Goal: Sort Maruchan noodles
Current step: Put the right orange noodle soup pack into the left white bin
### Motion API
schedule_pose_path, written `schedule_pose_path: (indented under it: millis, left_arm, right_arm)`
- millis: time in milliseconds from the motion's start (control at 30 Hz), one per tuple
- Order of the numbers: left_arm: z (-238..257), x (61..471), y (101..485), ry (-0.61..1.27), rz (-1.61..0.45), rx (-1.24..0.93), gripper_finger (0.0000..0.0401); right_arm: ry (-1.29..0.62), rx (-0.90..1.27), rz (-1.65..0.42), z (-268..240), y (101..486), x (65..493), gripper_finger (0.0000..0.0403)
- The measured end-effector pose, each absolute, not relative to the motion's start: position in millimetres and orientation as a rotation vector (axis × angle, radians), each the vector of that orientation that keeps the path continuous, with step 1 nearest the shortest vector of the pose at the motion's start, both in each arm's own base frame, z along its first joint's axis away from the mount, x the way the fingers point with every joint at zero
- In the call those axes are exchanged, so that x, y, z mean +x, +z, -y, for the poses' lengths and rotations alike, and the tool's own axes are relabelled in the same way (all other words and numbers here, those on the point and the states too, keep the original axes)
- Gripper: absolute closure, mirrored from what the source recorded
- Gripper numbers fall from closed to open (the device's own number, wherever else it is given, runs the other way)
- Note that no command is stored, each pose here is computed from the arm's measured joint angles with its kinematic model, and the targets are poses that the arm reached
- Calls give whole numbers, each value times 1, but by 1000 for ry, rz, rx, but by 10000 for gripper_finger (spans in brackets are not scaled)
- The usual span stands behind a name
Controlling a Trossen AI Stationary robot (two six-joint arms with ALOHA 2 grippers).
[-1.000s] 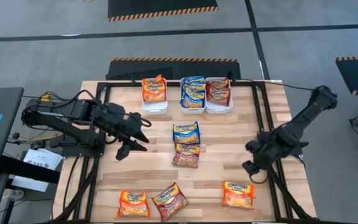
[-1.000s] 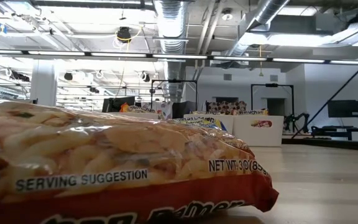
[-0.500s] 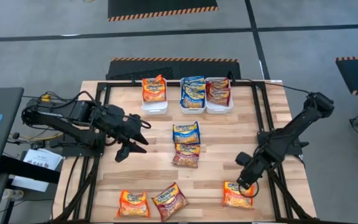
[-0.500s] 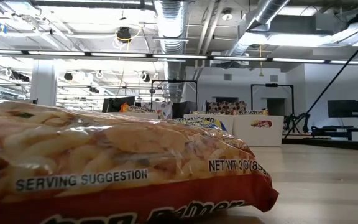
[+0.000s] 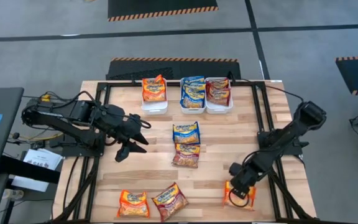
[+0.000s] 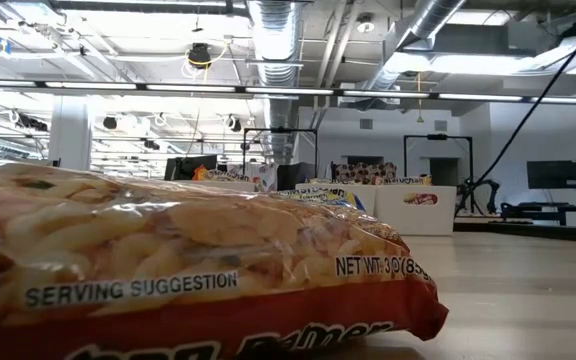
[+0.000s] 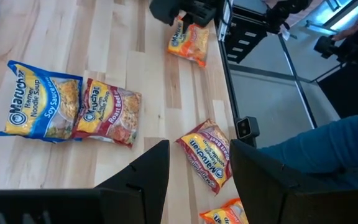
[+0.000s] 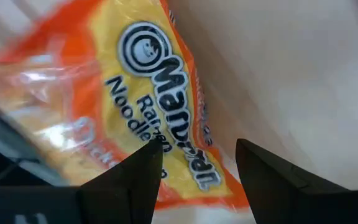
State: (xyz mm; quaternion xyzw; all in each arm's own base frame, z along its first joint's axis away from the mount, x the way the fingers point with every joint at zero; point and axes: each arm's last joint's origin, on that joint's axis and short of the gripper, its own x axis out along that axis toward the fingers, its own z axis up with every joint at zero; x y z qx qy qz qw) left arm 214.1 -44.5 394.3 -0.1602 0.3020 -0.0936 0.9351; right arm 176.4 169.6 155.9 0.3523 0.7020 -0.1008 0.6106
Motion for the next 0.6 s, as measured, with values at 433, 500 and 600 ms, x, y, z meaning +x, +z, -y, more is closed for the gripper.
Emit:
schedule_pose_path:
  millis: [433, 500, 600]
  left_arm:
    - [43, 213, 392, -155, -639, -316, 246]
    - [43, 213, 392, -141, -635, -313, 246]
    - [43, 213, 392, -138, -634, -311, 246]
  right_arm:
    - [-186, 883, -1708, -185, 129, 190, 235]
    - [-168, 897, -1717, -187, 127, 192, 272]
    - [-136, 914, -1703, -190, 125, 195, 332]
